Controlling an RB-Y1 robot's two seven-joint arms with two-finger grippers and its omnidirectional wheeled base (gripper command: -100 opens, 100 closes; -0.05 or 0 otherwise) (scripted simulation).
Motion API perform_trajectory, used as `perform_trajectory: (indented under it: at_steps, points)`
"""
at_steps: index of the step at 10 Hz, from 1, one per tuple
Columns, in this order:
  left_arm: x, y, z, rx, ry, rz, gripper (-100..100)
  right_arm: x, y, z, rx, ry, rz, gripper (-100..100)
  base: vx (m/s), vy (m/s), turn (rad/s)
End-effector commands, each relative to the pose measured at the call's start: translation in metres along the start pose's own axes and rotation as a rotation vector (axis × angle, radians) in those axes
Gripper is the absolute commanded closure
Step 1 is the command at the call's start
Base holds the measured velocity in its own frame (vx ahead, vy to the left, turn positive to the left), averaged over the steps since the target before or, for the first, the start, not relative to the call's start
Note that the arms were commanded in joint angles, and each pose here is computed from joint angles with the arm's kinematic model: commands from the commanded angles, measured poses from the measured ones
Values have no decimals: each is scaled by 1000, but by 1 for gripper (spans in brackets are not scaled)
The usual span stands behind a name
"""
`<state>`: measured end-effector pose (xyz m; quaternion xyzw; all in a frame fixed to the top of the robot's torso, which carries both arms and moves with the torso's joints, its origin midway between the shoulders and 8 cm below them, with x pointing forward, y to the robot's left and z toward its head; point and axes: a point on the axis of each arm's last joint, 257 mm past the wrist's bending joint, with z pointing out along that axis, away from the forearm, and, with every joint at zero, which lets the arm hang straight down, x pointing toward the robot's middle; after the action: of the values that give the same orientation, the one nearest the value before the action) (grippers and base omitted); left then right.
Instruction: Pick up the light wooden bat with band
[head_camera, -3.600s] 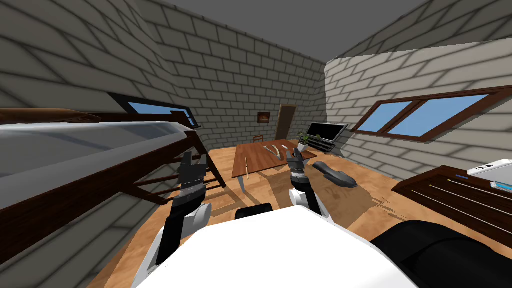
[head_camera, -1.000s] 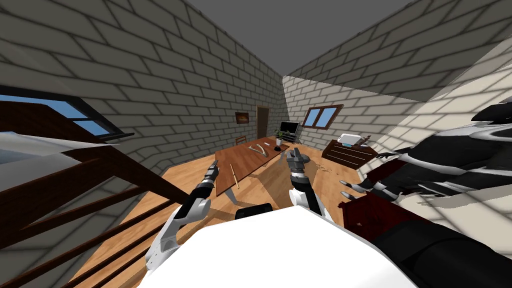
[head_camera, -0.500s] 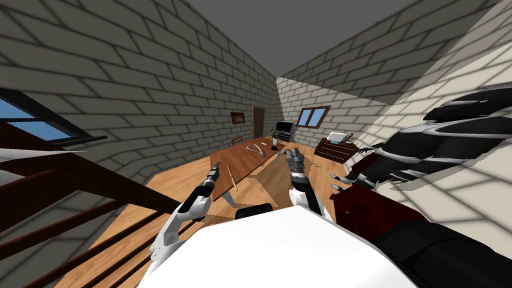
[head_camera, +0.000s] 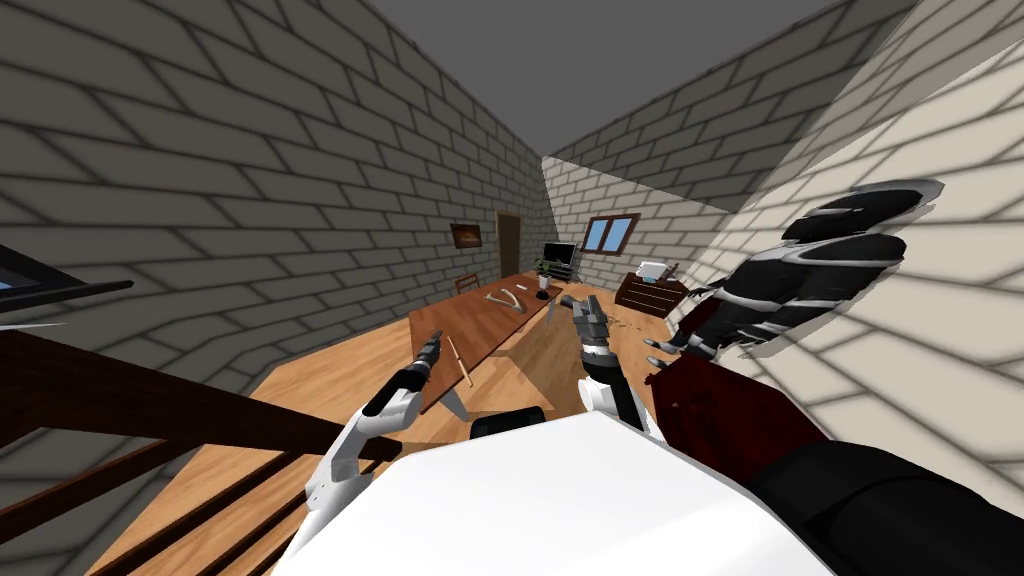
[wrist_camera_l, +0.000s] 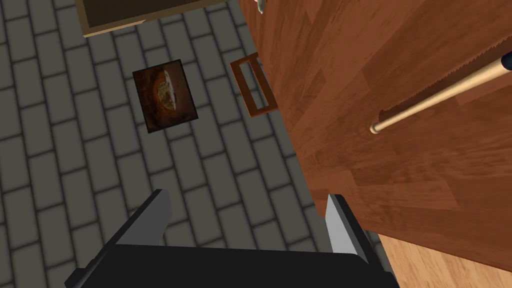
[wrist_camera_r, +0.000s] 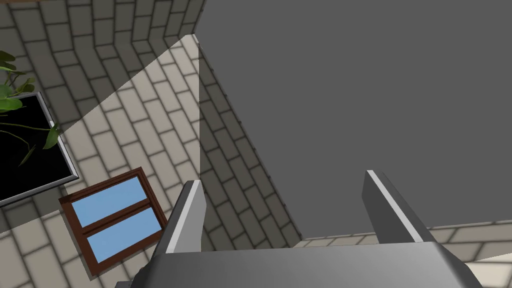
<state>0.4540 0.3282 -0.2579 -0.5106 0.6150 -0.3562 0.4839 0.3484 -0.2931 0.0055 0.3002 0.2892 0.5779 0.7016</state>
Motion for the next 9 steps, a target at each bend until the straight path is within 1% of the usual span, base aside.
perform_trajectory:
  at_steps: [1,2,3,4,5,6,7,8,9]
  points:
    - [2,20,4,-64,17,11,-100,0,0,0,0,0,0,0,2,24,-198]
    - [3,25,4,-83,22,11,-100,0,0,0,0,0,0,0,4,29,-159]
    - [3,40,8,-130,36,22,-100,0,0,0,0,0,0,0,10,34,-228]
    - [5,48,7,-159,42,22,-100,0,0,0,0,0,0,0,7,38,-143]
    - [4,63,9,-205,57,33,-100,0,0,0,0,0,0,0,6,39,-248]
    - [6,69,8,-231,63,33,-100,0,0,0,0,0,0,0,4,39,-136]
    - [5,84,10,-277,78,44,-100,0,0,0,0,0,0,0,9,39,-272]
    - [7,92,7,-310,86,44,-100,0,0,0,0,0,0,0,6,36,-102]
    - [6,107,8,-356,102,54,-100,0,0,0,0,0,0,0,2,36,-219]
